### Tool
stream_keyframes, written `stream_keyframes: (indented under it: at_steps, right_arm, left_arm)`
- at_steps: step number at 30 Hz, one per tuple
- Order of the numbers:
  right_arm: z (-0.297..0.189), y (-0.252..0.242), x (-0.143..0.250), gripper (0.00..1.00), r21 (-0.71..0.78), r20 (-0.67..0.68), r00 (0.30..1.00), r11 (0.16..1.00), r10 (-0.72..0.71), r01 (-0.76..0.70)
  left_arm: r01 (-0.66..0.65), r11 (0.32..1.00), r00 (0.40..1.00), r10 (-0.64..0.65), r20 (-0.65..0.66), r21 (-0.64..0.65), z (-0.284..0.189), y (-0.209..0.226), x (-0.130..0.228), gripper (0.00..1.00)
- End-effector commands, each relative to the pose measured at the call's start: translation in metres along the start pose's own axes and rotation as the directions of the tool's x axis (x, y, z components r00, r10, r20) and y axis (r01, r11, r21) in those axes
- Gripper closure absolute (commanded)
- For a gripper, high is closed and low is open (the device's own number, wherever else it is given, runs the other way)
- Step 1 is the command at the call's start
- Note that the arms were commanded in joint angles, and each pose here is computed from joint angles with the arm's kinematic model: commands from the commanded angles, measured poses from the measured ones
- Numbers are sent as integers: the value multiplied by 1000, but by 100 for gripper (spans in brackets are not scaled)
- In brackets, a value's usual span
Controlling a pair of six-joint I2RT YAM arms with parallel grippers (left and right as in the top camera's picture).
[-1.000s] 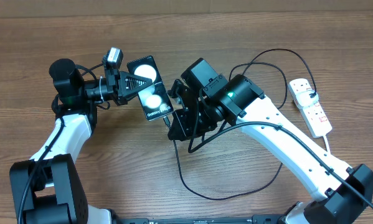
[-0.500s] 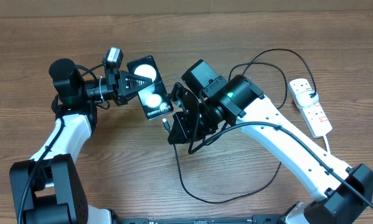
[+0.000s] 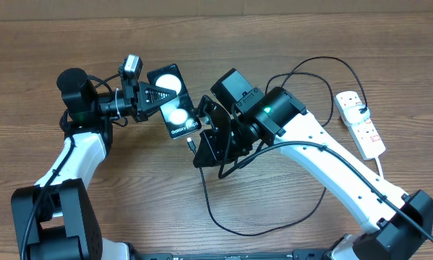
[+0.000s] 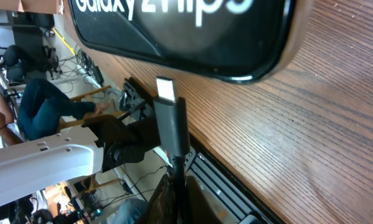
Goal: Plug charger to phone and switch on socket
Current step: 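Align the plug with the phone port and push it in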
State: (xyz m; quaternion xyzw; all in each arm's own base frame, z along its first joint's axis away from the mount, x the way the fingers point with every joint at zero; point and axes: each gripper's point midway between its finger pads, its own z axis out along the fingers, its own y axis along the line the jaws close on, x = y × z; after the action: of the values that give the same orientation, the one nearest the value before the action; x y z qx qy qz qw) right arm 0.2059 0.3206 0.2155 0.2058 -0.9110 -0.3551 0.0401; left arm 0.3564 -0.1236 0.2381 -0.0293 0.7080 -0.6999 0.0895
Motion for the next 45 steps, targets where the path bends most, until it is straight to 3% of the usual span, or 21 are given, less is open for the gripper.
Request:
stream_keyframes:
  at_steps: [1,12,45]
  right_arm:
    - [-11,2,-1,96,-19,28,1000,1000,0,1]
    - [-12,13,-2,96,-87,23,1000,996,-14,16]
    - [-12,13,-2,96,-87,23,1000,996,-11,13]
  left_arm:
    - [-81,997,997,81,-10,4,0,-8,-3,96]
    - [-85,996,996,85,-2,1,1,-8,-5,96]
    - [-6,1000,1000,7,-18,4,1,-8,-2,96]
